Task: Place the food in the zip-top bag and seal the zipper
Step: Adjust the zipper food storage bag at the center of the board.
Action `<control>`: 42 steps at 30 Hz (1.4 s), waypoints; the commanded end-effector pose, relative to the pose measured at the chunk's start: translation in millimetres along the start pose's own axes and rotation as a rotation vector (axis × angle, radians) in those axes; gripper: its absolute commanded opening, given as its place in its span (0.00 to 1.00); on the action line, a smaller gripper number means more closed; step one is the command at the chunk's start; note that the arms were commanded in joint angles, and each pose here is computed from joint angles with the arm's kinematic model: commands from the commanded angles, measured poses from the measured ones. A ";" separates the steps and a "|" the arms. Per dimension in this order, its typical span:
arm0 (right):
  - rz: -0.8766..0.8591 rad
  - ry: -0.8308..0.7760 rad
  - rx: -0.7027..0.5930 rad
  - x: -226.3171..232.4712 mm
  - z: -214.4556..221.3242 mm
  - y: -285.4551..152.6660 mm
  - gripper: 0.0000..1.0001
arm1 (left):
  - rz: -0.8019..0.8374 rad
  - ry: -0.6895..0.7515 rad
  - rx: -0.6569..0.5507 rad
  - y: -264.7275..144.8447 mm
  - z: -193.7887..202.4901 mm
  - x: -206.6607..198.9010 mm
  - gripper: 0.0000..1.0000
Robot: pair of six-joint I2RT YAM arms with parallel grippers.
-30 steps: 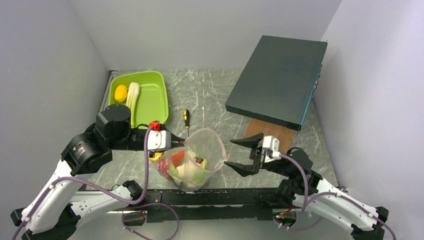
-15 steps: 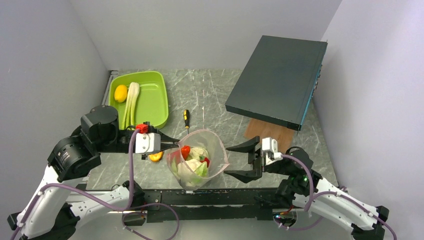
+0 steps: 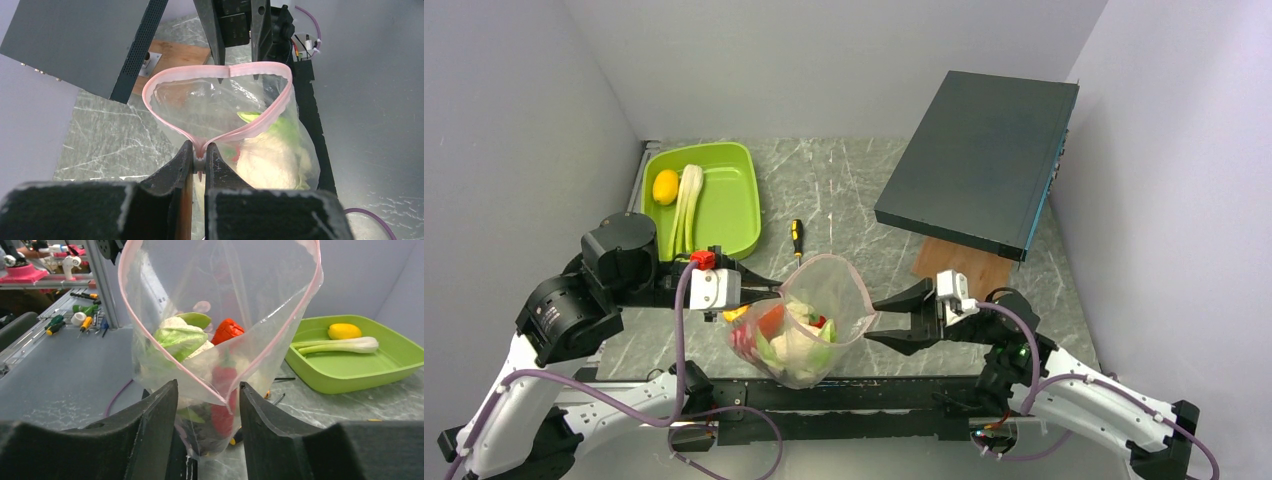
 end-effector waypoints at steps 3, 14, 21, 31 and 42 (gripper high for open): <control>-0.042 -0.053 -0.046 4.2 -22.6 8.0 0.46 | -0.020 0.087 -0.103 -6.7 -30.8 6.1 0.00; 0.109 -0.086 0.054 -13.7 -37.9 -3.0 0.00 | -0.095 0.073 -0.006 -2.5 -3.4 18.2 0.00; 0.644 -0.153 0.360 -78.7 -43.3 -71.5 0.00 | -0.203 0.075 0.153 15.4 47.8 48.3 0.00; 0.722 -0.289 0.808 -84.8 -2.5 -139.2 0.00 | -0.112 0.059 0.270 54.9 118.3 70.9 0.00; 0.591 -0.201 0.632 -66.3 -31.9 -99.6 0.36 | -0.063 0.020 0.082 71.7 127.2 52.1 0.00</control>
Point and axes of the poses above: each gripper's point midway between its finger pads, its own y axis out along the fingers, its own x axis along the line the jaws close on, z = x × y, the point moved 1 cm from there along -y, back along the fingers, and after that the axes turned 4 degrees about y, right-handed, at the moved point
